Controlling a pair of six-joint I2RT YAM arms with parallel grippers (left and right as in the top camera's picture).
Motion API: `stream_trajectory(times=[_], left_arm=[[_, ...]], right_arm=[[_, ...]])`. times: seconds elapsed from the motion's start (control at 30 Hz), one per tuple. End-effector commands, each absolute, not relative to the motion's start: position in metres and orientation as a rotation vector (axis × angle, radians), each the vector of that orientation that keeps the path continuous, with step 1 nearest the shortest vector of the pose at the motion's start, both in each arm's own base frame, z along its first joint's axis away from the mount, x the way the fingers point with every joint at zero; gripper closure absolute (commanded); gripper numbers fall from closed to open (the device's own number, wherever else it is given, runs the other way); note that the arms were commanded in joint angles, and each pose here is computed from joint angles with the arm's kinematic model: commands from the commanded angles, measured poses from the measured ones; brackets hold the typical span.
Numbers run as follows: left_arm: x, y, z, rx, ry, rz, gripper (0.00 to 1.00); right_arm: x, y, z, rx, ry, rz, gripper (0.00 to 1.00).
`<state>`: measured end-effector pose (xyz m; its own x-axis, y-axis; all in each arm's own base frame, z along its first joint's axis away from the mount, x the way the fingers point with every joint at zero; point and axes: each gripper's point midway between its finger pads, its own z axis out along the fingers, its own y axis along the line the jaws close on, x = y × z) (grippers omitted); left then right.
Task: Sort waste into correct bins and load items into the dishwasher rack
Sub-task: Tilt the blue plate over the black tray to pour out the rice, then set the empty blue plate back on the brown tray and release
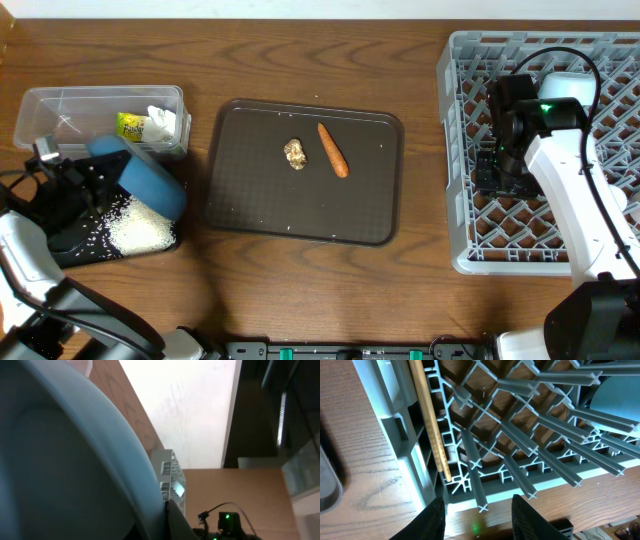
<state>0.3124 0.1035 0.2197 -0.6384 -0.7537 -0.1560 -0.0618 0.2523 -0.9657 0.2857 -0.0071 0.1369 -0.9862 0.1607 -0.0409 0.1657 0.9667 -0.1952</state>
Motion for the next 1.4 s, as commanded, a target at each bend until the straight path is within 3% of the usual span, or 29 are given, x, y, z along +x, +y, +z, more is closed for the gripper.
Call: stream_trajectory(times=[0.0,0.43,0.8,1.17,1.33,1.37], left_arm=[[0.31,0.08,0.241,-0.607,1.943,-1.371,0.94],[0.295,-0.073,0.246,-0.168,2.342,-1.205,0.94],[0.302,-0.205,0.179,0.214,2.588,-0.861,0.94],[0.279,-0.285,0.095,0.485,2.735,-0.779,0.94],[0.279,-0.29,0.1,0.502,2.713,-0.79,0.83],[0.281,-0.29,0.104,0.498,2.702,-0.793,0.74]], right_arm=[[0.286,-0.013,0.143,0.258,3.071,-0.324,0.62],[0.284,-0.011,0.143,0.257,3.081,-0.307,0.61],[0.282,-0.001,0.141,0.249,3.103,-0.225,0.61],[0.282,-0.001,0.141,0.248,3.103,-0.225,0.61],[0.284,-0.001,0.141,0.238,3.099,-0.224,0.6],[0.284,-0.001,0.141,0.236,3.098,-0.223,0.6]])
